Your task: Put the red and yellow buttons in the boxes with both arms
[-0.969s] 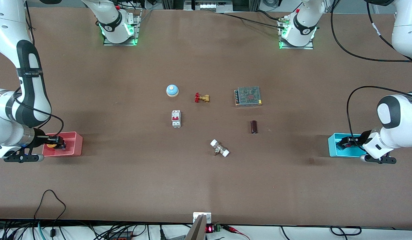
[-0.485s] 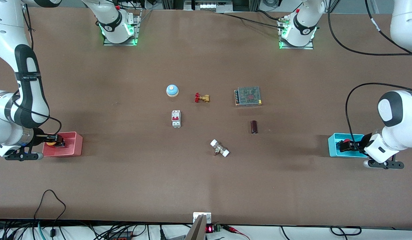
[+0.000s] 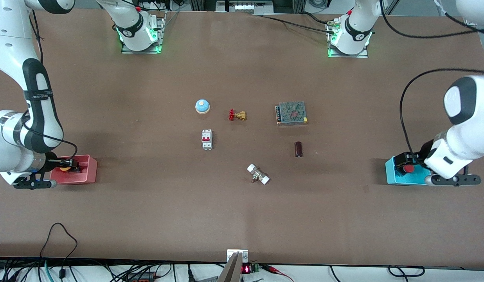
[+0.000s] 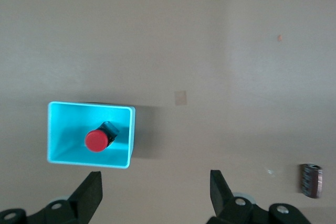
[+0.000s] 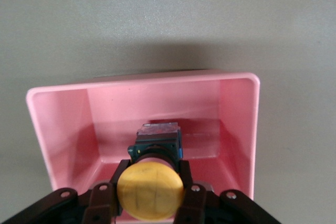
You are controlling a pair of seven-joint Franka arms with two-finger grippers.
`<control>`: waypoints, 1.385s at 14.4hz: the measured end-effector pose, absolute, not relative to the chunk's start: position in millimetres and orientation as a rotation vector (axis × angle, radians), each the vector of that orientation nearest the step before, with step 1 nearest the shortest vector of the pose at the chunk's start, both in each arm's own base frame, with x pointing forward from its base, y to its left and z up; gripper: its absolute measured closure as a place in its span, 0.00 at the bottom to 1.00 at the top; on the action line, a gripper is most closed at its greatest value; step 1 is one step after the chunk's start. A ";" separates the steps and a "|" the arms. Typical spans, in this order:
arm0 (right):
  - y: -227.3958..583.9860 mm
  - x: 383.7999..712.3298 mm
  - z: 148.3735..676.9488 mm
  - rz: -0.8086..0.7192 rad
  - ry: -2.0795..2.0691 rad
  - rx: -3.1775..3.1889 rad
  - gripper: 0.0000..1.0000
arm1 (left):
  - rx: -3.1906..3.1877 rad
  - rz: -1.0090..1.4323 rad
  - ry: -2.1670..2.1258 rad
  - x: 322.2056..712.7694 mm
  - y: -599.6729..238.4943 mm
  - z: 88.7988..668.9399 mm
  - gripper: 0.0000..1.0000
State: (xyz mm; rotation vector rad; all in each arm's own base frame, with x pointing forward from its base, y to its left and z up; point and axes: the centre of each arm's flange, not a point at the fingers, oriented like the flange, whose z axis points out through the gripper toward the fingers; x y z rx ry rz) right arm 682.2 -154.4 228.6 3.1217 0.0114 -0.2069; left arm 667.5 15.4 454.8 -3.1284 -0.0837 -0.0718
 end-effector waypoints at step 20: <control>-63.5 658.2 494.4 0.025 0.104 3.174 0.00 | -3.106 -0.114 -0.017 580.3 14.4 605.7 0.00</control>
